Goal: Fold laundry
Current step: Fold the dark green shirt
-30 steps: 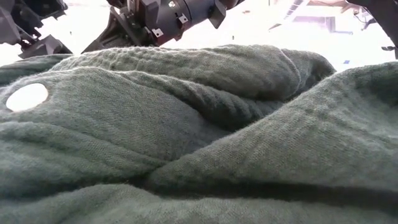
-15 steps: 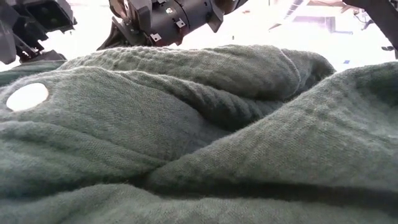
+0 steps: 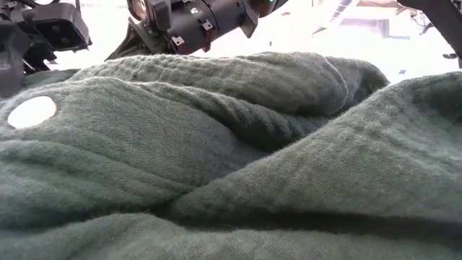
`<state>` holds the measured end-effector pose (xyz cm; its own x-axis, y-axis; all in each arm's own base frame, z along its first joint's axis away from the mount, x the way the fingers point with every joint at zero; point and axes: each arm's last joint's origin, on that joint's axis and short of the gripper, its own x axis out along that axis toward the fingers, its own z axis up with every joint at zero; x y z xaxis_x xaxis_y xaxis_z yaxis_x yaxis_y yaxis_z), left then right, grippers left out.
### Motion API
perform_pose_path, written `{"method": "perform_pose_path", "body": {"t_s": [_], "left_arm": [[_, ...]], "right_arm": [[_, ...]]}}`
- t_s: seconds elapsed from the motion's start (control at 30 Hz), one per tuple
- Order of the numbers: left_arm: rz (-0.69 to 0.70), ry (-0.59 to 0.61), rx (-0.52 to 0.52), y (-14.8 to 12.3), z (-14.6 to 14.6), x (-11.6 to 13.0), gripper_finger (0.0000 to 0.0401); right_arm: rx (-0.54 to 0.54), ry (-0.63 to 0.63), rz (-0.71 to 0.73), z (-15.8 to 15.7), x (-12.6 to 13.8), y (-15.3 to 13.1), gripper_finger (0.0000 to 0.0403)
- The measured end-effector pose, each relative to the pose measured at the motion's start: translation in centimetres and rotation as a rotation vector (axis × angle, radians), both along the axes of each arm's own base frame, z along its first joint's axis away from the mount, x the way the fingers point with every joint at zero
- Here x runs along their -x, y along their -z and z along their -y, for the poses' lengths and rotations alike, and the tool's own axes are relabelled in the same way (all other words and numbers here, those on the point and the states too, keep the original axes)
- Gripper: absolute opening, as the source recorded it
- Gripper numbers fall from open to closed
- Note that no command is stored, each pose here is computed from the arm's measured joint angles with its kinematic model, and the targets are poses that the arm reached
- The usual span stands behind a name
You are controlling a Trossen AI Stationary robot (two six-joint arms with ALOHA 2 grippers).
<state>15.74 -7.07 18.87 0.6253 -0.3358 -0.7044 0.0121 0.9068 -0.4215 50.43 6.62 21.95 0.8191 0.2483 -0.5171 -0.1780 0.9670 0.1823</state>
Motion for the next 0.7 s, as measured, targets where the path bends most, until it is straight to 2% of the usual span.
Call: {"method": "perform_pose_path", "body": {"t_s": [0.1,0.17,0.3,0.47,0.6,0.7], "left_arm": [[0.014,0.019,0.002,-0.4,0.0,0.2,0.0035],[0.024,0.032,-0.003,-1.2,0.0,0.5,0.0012],[0.054,0.063,-0.015,-3.2,0.0,1.0,0.0002],[0.026,0.079,-0.055,-5.1,-0.4,2.1,0.0],[-0.053,0.07,-0.084,-5.8,-0.6,3.1,0.0],[-0.106,0.075,-0.085,-6.1,-0.6,3.7,0.0]], "right_arm": [[-0.003,0.004,-0.02,0.0,0.1,0.2,0.0016],[-0.001,0.004,-0.038,0.0,0.2,0.3,0.0016],[0.001,-0.002,-0.052,0.0,0.3,0.4,0.003],[0.025,-0.016,-0.129,0.2,1.7,-1.2,0.0083],[-0.019,0.025,-0.343,-0.3,5.0,-3.4,0.0122],[-0.026,0.039,-0.554,-3.2,8.1,-3.9,0.0141]]}}
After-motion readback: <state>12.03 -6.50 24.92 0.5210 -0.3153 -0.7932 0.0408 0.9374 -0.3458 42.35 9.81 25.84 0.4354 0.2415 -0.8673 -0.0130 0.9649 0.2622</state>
